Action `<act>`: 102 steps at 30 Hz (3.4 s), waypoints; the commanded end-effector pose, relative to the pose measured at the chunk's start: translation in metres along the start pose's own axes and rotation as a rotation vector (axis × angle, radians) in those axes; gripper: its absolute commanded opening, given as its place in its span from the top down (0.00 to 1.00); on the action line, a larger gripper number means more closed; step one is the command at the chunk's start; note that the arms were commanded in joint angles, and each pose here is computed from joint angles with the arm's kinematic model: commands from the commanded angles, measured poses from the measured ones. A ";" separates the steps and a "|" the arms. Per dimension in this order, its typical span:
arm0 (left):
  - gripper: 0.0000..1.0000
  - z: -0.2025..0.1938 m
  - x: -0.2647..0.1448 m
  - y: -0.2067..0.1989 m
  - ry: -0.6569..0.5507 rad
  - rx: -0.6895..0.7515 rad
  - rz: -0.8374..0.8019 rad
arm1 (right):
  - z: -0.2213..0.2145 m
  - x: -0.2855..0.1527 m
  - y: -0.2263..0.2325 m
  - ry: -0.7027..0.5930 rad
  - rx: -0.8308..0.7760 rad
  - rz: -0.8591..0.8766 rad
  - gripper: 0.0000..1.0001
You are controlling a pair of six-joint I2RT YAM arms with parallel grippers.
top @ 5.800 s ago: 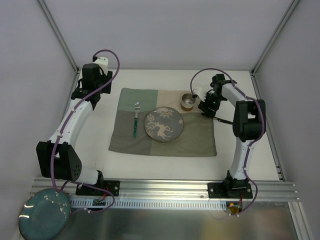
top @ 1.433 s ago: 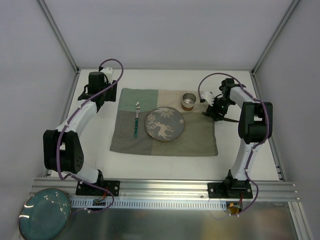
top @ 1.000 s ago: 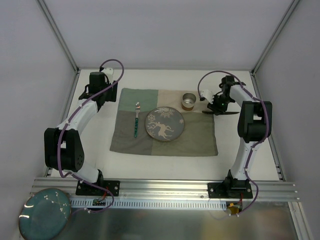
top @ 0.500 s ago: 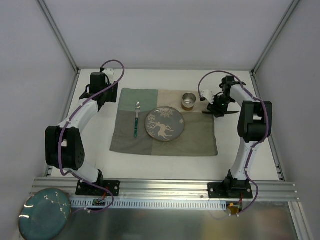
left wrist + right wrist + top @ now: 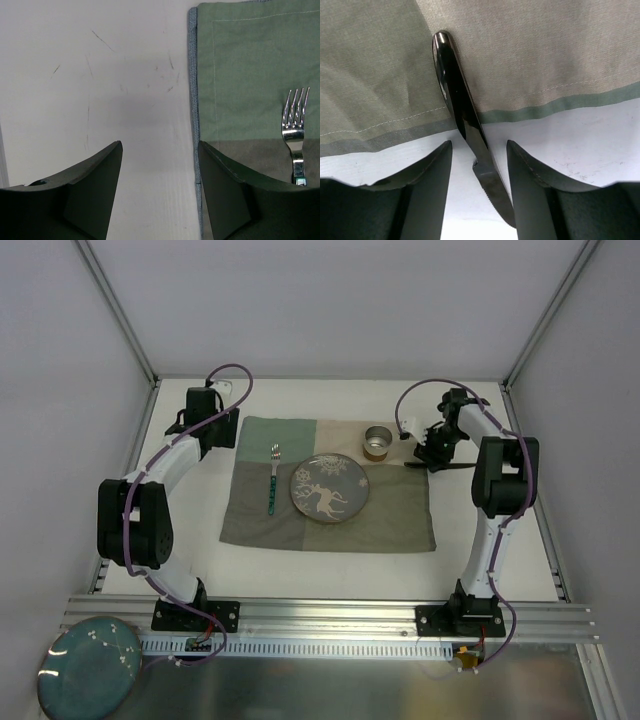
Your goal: Set the dinner table for one person
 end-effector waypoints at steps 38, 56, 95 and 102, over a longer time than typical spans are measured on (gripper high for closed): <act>0.38 0.045 -0.019 0.023 -0.134 0.021 0.048 | 0.080 -0.132 0.034 -0.093 -0.360 -0.216 1.00; 0.37 0.052 -0.029 0.033 -0.144 0.103 0.089 | 0.085 -0.110 0.074 0.235 -1.142 -0.196 1.00; 0.37 0.043 -0.032 0.012 -0.176 0.068 -0.006 | 0.090 -0.017 0.147 -0.052 -1.447 -0.028 1.00; 0.37 0.042 -0.031 0.010 -0.176 0.061 -0.016 | 0.090 -0.003 0.153 -0.094 -1.411 -0.003 1.00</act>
Point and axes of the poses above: each gripper's point midway between its finger pads, its own x axis out along the fingers, its own y axis along the line the jaws close on, z = x × y, the point moved 2 cm from there along -x, back along the fingers, and after that the axes turned 12 degrees about x, right-handed, at the moved point
